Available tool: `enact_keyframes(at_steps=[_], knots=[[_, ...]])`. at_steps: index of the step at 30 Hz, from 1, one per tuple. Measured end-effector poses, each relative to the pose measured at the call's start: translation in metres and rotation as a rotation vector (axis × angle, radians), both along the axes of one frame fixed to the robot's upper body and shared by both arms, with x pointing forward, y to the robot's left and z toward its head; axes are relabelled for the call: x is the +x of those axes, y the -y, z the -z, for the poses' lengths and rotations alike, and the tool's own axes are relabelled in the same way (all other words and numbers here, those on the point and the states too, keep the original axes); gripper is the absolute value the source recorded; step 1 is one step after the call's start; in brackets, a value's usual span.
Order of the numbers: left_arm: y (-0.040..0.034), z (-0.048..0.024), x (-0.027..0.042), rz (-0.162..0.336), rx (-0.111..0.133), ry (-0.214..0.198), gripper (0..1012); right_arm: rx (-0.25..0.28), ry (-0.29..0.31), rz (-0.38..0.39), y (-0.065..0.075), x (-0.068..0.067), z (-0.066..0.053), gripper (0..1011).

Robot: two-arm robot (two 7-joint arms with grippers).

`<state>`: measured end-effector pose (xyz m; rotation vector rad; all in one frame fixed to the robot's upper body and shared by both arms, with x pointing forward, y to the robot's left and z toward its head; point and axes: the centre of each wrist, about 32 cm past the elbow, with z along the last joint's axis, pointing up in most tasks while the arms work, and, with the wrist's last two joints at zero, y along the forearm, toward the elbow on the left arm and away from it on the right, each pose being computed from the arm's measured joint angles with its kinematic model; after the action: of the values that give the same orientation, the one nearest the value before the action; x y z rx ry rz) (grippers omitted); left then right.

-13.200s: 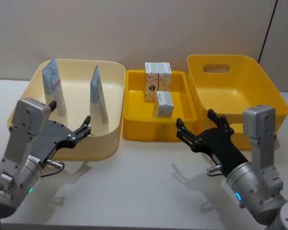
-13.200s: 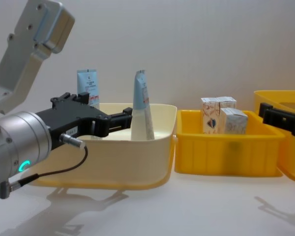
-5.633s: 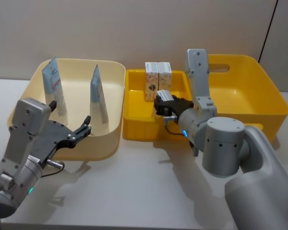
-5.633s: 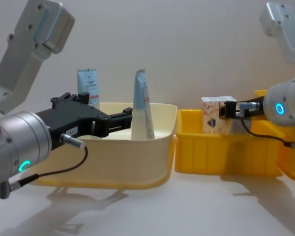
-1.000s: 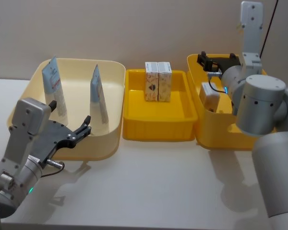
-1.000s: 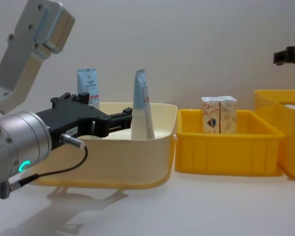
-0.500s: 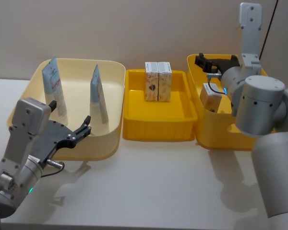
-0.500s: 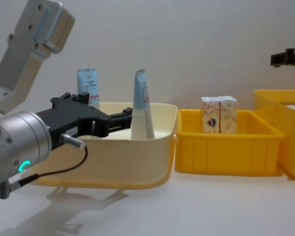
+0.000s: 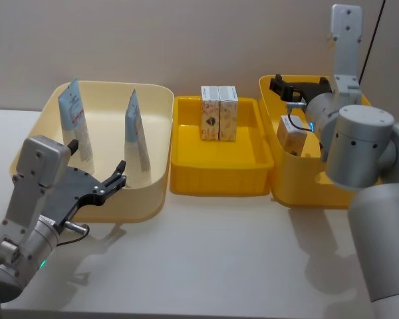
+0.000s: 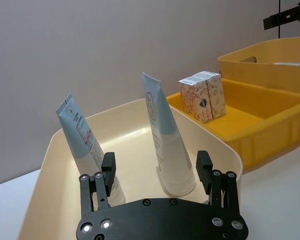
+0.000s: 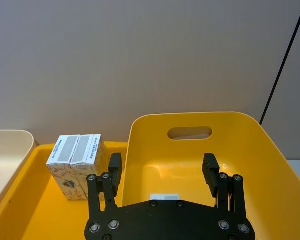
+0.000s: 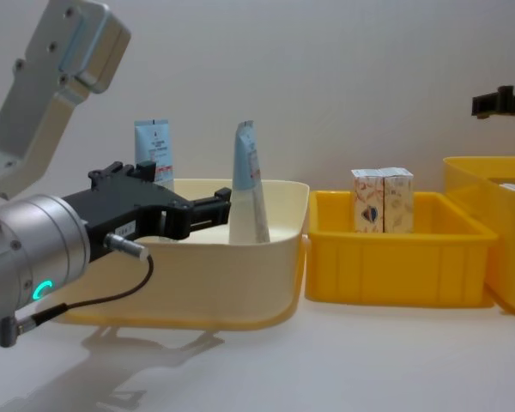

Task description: Bimanual collaborative sorting of washing and personal care products

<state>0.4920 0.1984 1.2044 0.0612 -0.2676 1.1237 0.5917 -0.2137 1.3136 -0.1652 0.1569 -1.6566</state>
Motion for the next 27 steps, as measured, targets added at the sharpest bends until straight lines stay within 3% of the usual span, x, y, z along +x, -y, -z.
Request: enact_keyframes(at_steps=[27], knots=[[0.0000,0.0000,0.0000,0.000,0.000,0.000,1003,0.000,0.000,0.000,0.0000,0.0000,0.0000,1001]])
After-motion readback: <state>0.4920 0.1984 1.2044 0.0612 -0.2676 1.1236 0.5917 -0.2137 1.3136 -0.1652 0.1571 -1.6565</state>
